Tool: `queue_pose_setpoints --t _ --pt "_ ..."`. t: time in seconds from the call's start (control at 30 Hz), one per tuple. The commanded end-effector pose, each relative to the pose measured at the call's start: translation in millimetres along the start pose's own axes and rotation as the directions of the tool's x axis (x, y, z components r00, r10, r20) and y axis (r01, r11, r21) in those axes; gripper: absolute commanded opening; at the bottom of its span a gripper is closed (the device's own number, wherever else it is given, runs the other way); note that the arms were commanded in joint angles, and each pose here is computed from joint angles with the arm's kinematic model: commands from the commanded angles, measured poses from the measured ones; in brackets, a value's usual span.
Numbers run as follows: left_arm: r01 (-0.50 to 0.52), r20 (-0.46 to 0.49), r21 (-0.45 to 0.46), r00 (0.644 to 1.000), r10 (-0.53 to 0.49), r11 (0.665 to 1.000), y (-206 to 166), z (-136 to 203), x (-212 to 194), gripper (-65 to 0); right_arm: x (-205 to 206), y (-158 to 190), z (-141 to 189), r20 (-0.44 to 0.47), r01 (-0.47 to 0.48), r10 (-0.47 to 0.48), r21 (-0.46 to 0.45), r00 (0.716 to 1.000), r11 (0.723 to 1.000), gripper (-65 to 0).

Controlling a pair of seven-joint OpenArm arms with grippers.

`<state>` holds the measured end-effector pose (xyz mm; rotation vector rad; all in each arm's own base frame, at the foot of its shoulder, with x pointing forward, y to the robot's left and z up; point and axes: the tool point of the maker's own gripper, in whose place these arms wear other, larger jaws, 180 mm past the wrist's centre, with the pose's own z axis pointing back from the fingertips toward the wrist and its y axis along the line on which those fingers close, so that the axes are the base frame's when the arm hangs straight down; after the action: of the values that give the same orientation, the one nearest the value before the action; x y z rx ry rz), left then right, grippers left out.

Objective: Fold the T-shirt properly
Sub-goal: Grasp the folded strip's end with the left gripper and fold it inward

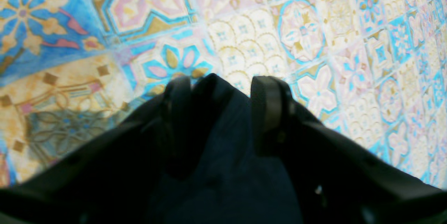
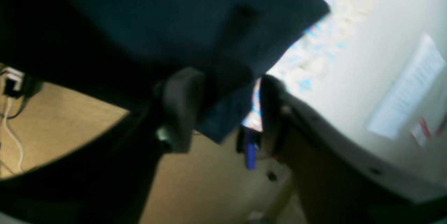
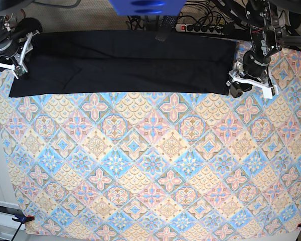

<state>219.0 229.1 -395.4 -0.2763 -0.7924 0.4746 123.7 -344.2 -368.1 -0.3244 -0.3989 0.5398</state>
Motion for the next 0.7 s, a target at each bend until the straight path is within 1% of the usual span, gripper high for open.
queue_pose_setpoints --t 0.0,0.07,0.13,0.17,0.23,0.3,0.33,0.4,0.47,0.57,0.67 --pt "0.04 0.027 0.001 0.999 -0.04 0.999 3.4 4.0 13.6 -37.6 3.1 -13.6 6.2 0.017 -0.003 0.004 -0.039 1.0 0.999 -31.3" --pt "0.071 -0.002 0.018 0.997 -0.071 0.997 12.5 5.1 13.5 -37.6 -1.1 -16.0 8.5 0.018 0.035 -0.034 -0.058 0.999 0.998 -28.6" --pt "0.091 -0.067 0.033 0.994 -0.089 0.995 20.8 5.4 8.5 -37.6 5.5 -22.7 9.3 0.06 0.092 -0.087 -0.089 0.994 0.992 -27.0" --pt "0.102 -0.083 0.034 0.992 -0.099 0.994 21.6 5.3 9.9 -37.6 8.2 -24.3 9.4 0.077 0.112 -0.105 -0.098 0.992 0.989 -26.7" --pt "0.128 -0.129 0.039 0.984 -0.122 0.991 26.0 7.1 9.3 -37.6 10.7 -19.9 7.9 0.095 0.147 -0.138 -0.095 0.986 0.985 -26.6" --pt "0.146 -0.174 0.042 0.975 -0.137 0.988 29.4 8.4 5.9 -37.5 10.2 -13.5 6.3 0.095 0.162 -0.154 -0.083 0.983 0.983 -26.8" --pt "0.163 -0.196 0.039 0.969 -0.153 0.986 31.0 9.4 5.2 -37.5 10.5 -12.6 6.0 0.096 0.163 -0.155 -0.081 0.983 0.983 -26.8" --pt "0.199 -0.232 0.003 0.953 -0.193 0.98 25.6 8.5 4.2 -37.5 13.7 -8.6 4.2 0.1 0.156 -0.149 -0.069 0.984 0.985 -26.8" --pt "0.228 -0.301 -0.016 0.927 -0.223 0.973 26.0 8.7 -1.7 -37.5 23.3 -1.5 0.1 0.117 0.145 -0.139 -0.046 0.983 0.988 -26.8" --pt "0.224 -0.387 -0.012 0.898 -0.211 0.974 32.3 6.2 -8.1 -37.5 28.4 6.9 -2.8 0.123 0.131 -0.128 -0.021 0.984 0.991 -26.8" --pt "0.205 -0.418 0.005 0.889 -0.184 0.979 40.1 3.1 -12.9 -37.5 32.7 12.9 -4.9 0.129 0.121 -0.12 -0.004 0.984 0.993 -26.8"
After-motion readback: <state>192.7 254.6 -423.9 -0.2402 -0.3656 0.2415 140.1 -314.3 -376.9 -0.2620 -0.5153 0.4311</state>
